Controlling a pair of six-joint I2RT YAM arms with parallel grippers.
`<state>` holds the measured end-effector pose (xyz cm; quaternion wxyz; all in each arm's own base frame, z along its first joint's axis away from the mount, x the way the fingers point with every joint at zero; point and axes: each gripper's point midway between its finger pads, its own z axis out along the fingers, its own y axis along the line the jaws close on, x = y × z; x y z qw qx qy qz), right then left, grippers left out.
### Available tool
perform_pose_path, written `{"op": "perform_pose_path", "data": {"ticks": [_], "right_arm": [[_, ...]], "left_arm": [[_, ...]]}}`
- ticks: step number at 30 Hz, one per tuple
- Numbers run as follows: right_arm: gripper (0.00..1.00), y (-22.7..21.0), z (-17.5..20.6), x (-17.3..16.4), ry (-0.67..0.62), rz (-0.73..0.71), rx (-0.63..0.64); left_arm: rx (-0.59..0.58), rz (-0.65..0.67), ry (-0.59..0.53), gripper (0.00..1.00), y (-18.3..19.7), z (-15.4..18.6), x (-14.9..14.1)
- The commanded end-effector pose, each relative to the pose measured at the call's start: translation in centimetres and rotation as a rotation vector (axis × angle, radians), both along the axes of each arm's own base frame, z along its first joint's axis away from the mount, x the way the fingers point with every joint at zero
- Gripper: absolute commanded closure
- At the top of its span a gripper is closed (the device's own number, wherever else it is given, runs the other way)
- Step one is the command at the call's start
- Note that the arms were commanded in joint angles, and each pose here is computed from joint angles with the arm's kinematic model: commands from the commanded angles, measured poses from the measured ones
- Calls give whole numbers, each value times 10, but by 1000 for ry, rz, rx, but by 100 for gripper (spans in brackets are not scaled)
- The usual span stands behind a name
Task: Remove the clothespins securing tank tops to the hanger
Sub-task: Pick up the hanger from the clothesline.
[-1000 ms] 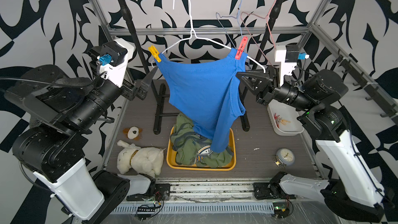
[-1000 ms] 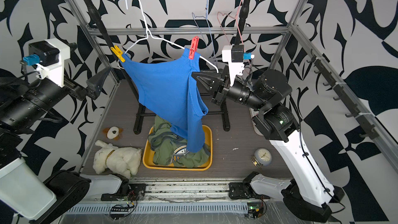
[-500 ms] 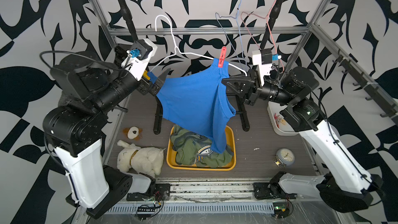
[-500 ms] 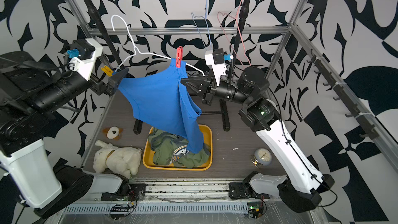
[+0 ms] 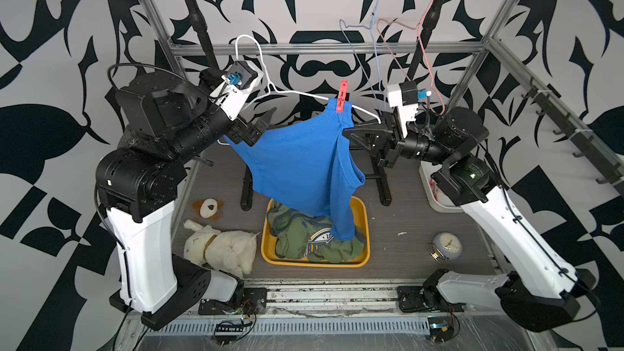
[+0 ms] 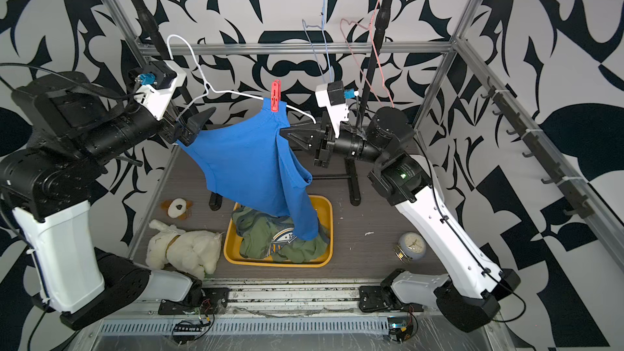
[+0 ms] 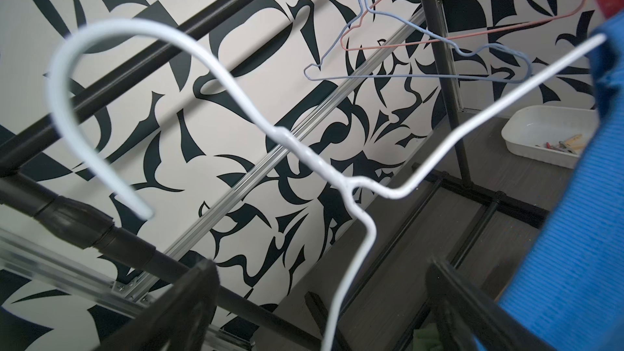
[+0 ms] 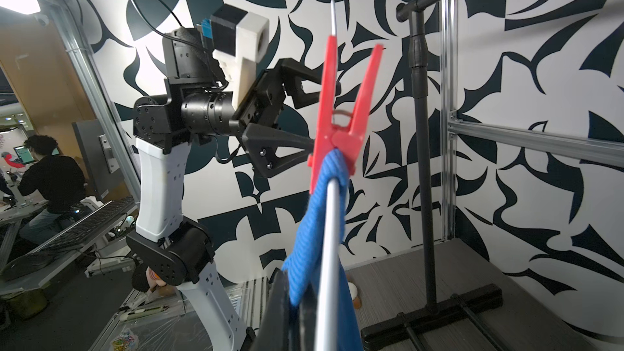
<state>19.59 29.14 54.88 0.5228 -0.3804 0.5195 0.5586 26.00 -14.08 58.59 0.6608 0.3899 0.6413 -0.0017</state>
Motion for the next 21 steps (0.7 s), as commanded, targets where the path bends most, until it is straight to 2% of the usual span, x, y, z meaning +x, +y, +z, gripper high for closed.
{"op": "perform_pose_path", "data": {"ticks": [1, 4, 8, 14, 21], "right_arm": [[100, -12, 31, -22, -121, 30, 93], [100, -10, 26, -23, -119, 44, 91], [100, -8, 19, -21, -114, 51, 86], [100, -3, 9, -14, -101, 52, 80], [100, 6, -3, -2, -77, 55, 65]], "left_arm": [[15, -6, -1, 3, -3, -3, 6], [22, -11, 8, 9, -6, -6, 11], [34, -26, 32, 26, -10, -13, 14], [41, -59, 71, 41, -15, -23, 11], [65, -68, 103, 67, -13, -34, 5]]}}
